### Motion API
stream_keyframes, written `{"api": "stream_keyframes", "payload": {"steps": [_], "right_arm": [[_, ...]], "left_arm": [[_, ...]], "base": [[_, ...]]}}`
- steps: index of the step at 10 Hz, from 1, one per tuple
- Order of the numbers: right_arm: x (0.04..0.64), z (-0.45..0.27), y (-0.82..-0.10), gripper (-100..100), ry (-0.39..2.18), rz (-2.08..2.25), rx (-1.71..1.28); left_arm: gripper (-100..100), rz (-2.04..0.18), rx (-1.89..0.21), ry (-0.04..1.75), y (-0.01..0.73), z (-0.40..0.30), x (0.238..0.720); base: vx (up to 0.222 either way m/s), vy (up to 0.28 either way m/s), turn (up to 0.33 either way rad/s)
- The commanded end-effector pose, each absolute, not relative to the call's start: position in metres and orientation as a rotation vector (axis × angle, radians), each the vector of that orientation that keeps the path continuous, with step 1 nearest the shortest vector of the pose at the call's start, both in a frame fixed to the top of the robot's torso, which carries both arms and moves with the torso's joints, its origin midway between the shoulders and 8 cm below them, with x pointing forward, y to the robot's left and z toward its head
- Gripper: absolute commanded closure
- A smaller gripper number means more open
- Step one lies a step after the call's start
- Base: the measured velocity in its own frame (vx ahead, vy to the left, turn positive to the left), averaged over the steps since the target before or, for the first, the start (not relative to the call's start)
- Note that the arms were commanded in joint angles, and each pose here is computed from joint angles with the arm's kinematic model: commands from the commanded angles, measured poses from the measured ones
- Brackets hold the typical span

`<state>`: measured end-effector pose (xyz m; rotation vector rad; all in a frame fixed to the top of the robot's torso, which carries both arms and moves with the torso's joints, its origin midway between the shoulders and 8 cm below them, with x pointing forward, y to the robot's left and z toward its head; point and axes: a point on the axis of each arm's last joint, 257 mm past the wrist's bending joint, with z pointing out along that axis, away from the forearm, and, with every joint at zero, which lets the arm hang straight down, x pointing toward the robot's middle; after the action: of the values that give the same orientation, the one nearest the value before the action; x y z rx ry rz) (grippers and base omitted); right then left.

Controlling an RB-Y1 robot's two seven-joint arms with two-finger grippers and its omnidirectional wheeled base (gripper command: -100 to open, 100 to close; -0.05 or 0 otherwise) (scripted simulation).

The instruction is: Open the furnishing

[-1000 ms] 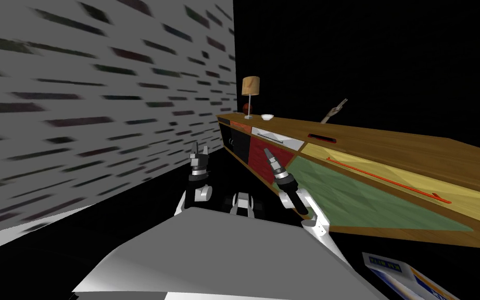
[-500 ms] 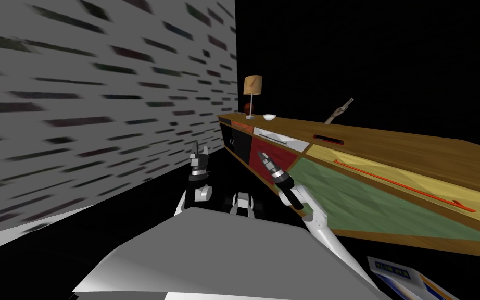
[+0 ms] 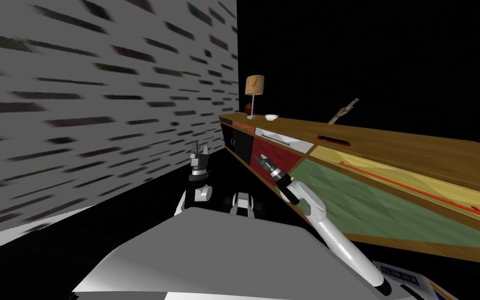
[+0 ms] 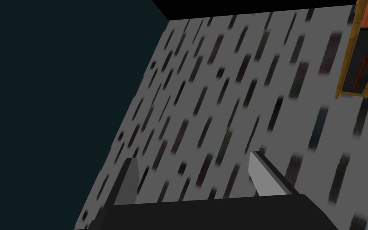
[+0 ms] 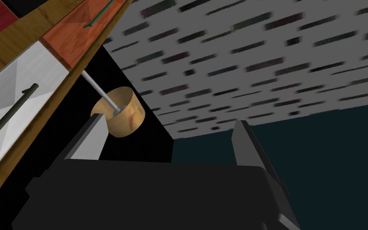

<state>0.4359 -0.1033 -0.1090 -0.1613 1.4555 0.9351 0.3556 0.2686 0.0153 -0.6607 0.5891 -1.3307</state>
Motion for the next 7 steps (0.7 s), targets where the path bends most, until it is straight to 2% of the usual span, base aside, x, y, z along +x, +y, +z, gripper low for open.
{"api": "stream_keyframes", "payload": {"steps": [1,7], "right_arm": [[0.439,-0.120,-0.106,-100,1.478,0.864,-0.224],[0.460,-0.164,-0.129,-100,1.565,0.580,-0.458]], "left_arm": [[0,-1.331,-0.661,0.589,0.269,0.015,0.356],[0,-1.331,-0.661,0.589,0.269,0.015,0.356]], "base": [[0.012,0.014,-0.003],[0.017,0.026,0.014]]}}
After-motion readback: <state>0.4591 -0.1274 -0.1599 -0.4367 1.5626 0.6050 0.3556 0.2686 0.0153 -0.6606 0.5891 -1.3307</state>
